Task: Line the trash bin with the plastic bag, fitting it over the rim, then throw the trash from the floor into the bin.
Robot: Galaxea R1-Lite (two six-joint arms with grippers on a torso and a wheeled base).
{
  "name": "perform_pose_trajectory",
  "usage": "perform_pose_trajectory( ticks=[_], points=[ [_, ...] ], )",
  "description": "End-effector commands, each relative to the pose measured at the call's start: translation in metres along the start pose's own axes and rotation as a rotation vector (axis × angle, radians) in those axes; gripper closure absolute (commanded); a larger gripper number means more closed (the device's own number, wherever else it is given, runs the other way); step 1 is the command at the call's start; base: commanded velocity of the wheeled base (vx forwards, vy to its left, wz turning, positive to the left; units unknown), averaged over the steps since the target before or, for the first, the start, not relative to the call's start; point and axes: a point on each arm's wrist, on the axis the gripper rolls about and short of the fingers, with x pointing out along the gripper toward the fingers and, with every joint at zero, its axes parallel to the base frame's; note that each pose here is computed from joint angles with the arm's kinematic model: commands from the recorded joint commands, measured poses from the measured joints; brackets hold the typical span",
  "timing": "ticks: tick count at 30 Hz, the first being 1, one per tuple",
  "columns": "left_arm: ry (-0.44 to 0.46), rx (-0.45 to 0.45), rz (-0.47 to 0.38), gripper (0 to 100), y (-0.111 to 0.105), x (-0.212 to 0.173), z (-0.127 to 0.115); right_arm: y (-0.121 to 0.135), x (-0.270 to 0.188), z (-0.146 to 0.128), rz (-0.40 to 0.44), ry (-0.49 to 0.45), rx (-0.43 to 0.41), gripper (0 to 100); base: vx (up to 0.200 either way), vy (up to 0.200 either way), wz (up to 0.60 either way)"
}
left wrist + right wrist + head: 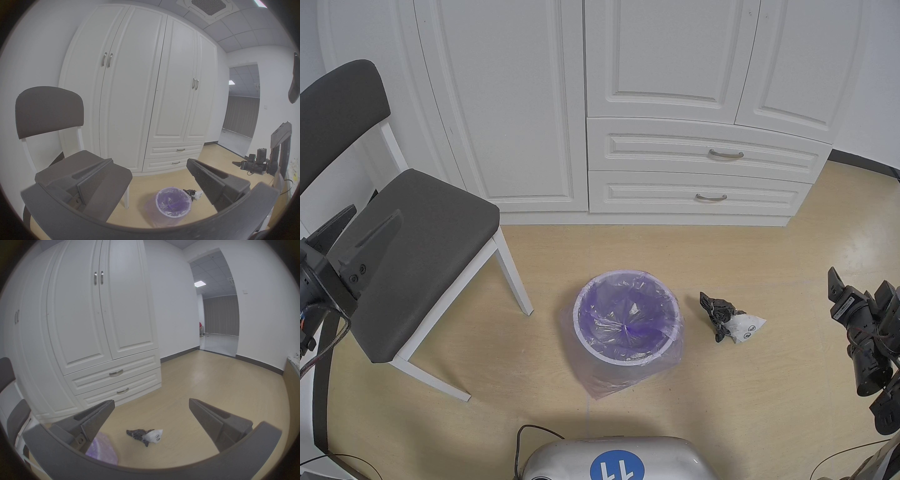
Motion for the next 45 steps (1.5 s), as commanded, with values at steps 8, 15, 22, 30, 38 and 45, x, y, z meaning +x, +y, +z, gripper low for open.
perform_pose_trajectory(
  ticks=[8,15,22,30,38,45],
  points=[
    [0.160,-0.072,-0.052,0,-0.002,-0.002,-0.038,0.004,-0.016,-0.017,0.055,0.090,0.105,0,0.000,0.000,0.00],
    [0.210,-0.186,-0.065,0,-0.002,-0.005,-0.048,-0.014,-0.032,-0.018,-0.032,0.209,0.119,0,0.000,0.000,0.00],
    [0.095,-0.113,-0.117,0,-0.007,-0.020,-0.023,-0.028,-0.065,0.015,0.029,0.106,0.075,0,0.000,0.000,0.00],
    [0.131,-0.088,-0.124,0,-0.007,-0.034,-0.021,-0.085,-0.114,0.018,0.058,0.173,0.067,0,0.000,0.000,0.00],
    [0.083,-0.088,-0.043,0,-0.001,-0.060,-0.023,-0.092,-0.129,0.046,0.172,0.133,0.155,0,0.000,0.000,0.00],
    [0.062,-0.069,0.137,0,0.009,-0.073,-0.029,-0.049,-0.095,0.090,0.168,0.157,0.145,0,0.000,0.000,0.00]
  ],
)
